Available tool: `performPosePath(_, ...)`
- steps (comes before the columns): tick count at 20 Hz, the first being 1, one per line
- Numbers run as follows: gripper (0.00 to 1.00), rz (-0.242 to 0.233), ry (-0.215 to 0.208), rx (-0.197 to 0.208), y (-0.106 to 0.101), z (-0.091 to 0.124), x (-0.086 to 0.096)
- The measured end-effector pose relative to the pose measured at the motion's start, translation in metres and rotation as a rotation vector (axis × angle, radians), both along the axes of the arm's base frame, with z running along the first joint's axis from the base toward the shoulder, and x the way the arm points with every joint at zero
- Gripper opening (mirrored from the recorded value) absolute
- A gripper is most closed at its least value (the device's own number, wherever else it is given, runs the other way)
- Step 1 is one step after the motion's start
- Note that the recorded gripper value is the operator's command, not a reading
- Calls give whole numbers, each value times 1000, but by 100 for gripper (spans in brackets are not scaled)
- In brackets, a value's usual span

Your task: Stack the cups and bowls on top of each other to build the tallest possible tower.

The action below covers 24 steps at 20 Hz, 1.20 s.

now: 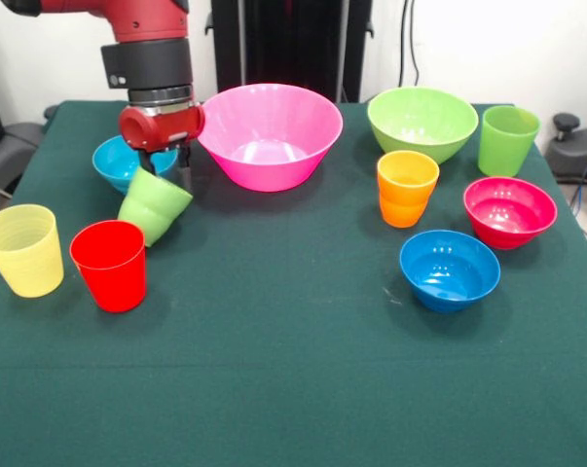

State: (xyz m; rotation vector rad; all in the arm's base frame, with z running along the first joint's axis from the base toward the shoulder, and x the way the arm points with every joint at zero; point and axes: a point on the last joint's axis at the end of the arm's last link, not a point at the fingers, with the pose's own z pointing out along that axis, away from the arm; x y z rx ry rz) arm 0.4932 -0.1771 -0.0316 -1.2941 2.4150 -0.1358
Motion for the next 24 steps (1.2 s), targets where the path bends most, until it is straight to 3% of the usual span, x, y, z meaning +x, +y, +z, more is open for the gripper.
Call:
performPosePath(2,100,-55,9,27,-3,4,2)
performPosePath(5,100,-80,13,37,-5,7,4)
performPosePath(24,100,-71,41,8,0,2,2)
